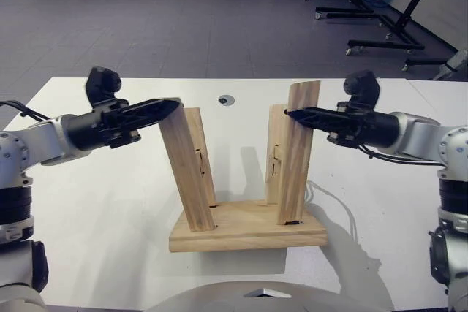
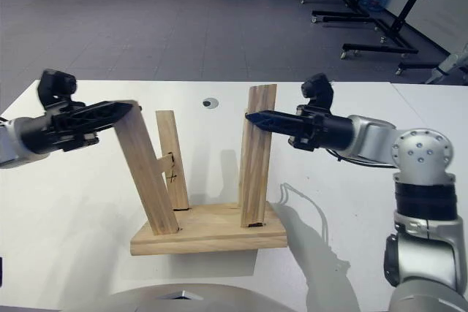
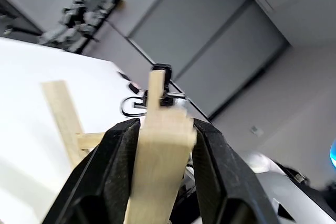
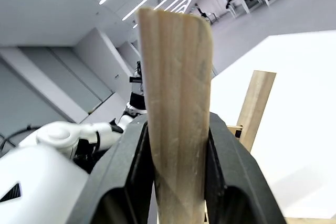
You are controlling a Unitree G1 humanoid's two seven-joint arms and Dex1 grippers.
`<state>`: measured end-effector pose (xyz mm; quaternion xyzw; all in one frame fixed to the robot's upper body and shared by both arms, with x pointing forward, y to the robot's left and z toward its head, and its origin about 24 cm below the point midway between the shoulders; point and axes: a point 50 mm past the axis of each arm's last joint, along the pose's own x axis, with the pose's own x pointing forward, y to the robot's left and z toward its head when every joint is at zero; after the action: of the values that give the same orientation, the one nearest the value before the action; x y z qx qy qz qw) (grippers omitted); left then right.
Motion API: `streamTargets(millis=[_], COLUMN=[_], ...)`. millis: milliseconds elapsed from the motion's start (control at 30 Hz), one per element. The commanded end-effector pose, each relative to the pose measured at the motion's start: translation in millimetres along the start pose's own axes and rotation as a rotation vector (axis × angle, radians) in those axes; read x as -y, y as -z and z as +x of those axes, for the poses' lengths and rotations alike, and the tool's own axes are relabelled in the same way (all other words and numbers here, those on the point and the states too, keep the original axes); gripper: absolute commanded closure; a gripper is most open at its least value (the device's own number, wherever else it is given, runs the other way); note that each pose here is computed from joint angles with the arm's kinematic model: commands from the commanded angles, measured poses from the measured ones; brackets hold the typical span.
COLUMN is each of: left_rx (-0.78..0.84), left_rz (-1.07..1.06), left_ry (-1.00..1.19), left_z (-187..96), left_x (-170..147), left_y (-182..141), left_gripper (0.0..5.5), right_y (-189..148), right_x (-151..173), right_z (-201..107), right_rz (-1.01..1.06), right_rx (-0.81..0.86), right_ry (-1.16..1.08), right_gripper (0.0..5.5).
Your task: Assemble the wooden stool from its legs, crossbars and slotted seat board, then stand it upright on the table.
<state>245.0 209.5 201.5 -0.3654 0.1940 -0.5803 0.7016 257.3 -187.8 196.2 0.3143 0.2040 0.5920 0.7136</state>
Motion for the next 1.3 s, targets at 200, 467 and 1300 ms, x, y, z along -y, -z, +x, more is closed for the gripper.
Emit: streamTargets(millis=[200,467,1300], left_rx=[-0.003,0.090,0.128], left_rz=[-0.090,-0.152,-0.277], left_ry=[-0.200,-0.460,-0.774], left_z=[14,11,-12], left_x=[-31,-67,-113], left_y=[12,12,42], left_gripper=[3.84,3.84,2.34], right_y=[24,21,95], right_x=[34,64,132], right_z=[21,10,-8], right_rz=[0.123,0.133,0.324], right_rx=[-0.049,0.033,-0.171], right_ry=[0.166,0.331,0.606], right_gripper=[4.42,4.42,1.76])
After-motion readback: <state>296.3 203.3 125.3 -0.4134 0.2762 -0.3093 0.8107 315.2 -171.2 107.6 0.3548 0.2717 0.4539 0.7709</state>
